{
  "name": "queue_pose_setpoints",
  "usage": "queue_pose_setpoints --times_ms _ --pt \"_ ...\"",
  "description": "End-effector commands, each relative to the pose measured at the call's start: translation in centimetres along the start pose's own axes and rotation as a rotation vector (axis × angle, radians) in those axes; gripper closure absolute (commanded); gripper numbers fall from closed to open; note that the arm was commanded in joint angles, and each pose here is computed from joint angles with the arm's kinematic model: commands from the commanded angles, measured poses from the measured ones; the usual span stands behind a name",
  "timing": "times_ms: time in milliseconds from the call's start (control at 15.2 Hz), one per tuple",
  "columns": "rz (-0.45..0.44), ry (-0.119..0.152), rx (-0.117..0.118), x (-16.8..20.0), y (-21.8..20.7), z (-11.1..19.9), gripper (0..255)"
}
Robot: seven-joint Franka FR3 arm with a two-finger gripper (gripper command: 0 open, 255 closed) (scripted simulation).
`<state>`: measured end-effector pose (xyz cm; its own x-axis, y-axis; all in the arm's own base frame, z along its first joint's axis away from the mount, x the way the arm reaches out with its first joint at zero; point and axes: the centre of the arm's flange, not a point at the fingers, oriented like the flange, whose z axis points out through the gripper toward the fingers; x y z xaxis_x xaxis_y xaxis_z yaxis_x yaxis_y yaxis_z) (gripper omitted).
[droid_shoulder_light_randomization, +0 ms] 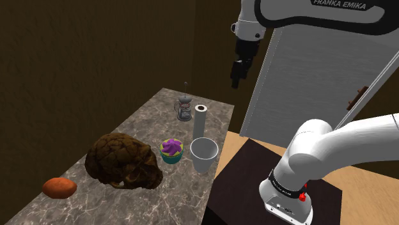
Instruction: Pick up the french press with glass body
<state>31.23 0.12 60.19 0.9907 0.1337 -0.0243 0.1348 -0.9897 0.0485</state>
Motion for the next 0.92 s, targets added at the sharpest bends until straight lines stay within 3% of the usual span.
queue_pose_setpoints --times_ms 0,858 --pt "0.000 0.000 0.000 0.0 0.0 0.0 0" --pt "0.181 0.159 -0.054 10.2 0.5 11.8 0"
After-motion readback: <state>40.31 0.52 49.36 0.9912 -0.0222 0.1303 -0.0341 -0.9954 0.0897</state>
